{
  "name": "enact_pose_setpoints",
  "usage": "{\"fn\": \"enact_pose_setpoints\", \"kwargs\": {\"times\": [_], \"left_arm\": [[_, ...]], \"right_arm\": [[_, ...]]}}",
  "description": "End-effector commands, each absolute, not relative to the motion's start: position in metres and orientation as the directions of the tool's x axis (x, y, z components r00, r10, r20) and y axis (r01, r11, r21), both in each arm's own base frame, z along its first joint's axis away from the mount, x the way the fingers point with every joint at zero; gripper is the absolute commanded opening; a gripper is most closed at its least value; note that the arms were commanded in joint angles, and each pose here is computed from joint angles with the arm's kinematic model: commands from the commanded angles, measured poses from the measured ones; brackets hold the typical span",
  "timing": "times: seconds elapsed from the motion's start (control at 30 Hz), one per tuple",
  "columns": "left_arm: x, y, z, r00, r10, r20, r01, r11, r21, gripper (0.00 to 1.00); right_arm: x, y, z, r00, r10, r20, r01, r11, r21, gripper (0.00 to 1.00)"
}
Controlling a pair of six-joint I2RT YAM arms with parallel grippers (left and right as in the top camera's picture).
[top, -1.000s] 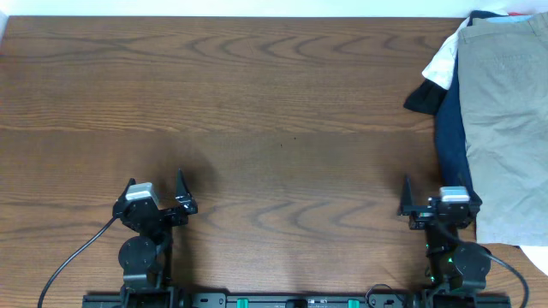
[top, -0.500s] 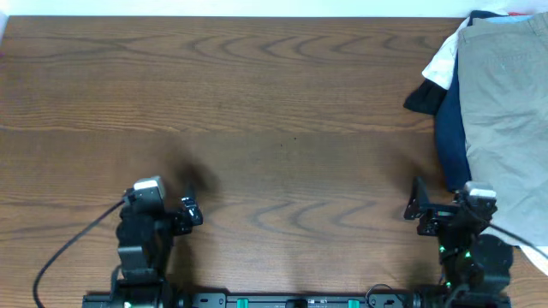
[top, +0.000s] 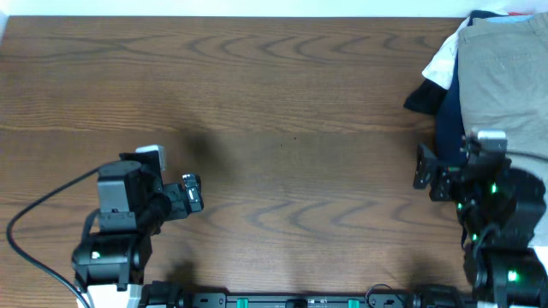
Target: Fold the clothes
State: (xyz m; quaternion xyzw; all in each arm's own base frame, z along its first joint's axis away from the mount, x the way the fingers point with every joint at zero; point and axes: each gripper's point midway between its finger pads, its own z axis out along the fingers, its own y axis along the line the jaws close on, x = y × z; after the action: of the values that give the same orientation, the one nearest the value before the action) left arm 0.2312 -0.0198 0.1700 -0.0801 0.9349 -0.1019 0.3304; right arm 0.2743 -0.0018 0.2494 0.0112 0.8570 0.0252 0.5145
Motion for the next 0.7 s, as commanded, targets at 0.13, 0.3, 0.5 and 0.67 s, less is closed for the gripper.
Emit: {"fn": "enact_pose_setpoints", "kwargs": {"times": [0.13, 0.3, 0.5, 0.67], "left_arm": [[0.238, -0.027, 0.215, -0.754, -0.152, -0.638, 0.004, 0.972, -0.236, 0.98], [0.237, -0.027, 0.214, -0.785, -0.153, -0.600, -0.007, 0.971, -0.238, 0.98], [0.240, -0.027, 0.207, -0.806, -0.154, -0.572, -0.016, 0.971, -0.239, 0.97], [0.240, -0.026, 0.204, -0.812, -0.154, -0.563, -0.019, 0.971, -0.239, 0.98]], "right_arm": [[0.312, -0.009, 0.223, -0.693, 0.032, -0.720, -0.004, 0.999, 0.048, 0.99], [0.341, -0.016, 0.209, -0.791, 0.047, -0.610, 0.011, 0.998, 0.061, 0.99], [0.402, -0.058, 0.218, -0.681, 0.084, -0.728, 0.167, 0.985, -0.042, 0.99], [0.438, -0.096, 0.208, -0.623, 0.083, -0.778, 0.309, 0.939, -0.147, 0.95]]}}
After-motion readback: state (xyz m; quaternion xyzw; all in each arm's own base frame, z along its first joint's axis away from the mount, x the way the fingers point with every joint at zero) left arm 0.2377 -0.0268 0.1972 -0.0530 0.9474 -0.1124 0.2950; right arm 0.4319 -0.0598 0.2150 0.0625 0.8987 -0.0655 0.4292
